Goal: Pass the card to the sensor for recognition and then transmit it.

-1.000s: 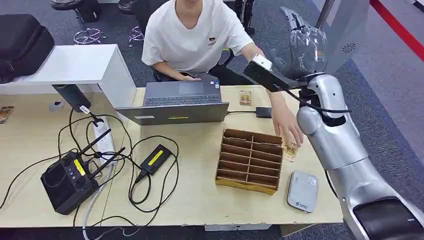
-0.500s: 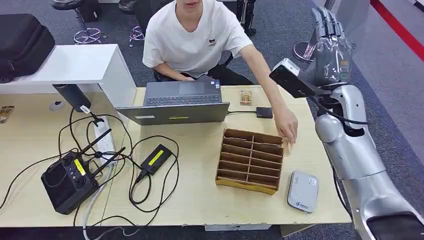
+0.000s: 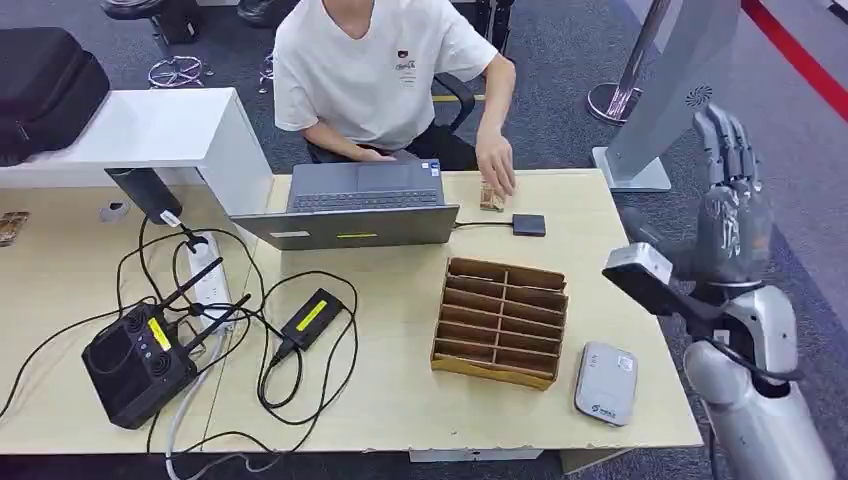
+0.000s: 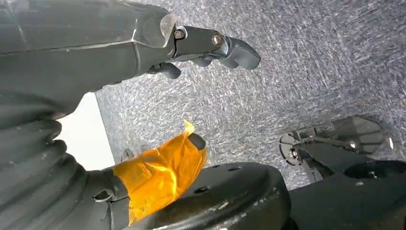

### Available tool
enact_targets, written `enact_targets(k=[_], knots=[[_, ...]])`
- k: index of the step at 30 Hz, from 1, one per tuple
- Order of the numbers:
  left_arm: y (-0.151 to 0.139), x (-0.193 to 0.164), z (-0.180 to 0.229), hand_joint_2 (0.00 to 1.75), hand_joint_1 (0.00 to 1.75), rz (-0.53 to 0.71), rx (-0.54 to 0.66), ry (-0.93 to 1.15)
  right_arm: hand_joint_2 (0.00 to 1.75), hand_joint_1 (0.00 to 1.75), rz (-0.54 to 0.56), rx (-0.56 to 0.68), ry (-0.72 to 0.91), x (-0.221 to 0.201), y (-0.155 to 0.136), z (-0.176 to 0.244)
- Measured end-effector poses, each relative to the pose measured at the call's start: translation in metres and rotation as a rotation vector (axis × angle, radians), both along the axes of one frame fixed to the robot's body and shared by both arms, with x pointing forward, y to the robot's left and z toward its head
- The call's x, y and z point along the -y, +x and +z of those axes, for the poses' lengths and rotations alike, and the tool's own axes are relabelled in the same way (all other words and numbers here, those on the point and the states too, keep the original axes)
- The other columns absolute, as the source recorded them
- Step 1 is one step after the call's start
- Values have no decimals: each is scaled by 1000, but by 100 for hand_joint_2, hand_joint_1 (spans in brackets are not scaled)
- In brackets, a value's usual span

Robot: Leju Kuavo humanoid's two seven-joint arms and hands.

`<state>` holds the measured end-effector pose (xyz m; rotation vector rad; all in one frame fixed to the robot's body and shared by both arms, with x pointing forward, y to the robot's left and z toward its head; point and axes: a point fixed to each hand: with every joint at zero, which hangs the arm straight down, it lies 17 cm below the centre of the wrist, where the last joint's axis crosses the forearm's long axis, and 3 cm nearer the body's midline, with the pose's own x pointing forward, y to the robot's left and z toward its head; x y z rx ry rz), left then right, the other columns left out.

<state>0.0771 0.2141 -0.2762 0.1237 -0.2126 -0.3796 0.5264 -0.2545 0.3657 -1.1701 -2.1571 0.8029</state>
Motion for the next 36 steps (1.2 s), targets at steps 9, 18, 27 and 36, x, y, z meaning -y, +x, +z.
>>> enact_targets(k=[9,18,27,36], knots=[[-4,-14,-1,175,0,120,-10,51,175,0,76,53,-21,10,-175,-64],[-3,-14,-1,175,0,137,-5,56,175,0,116,25,-54,-10,-212,-83],[-5,-12,-1,175,0,142,-19,56,175,0,196,-38,-40,-56,-233,-112],[-7,-11,-1,175,0,149,-36,67,175,0,335,-156,51,-123,-262,-149]])
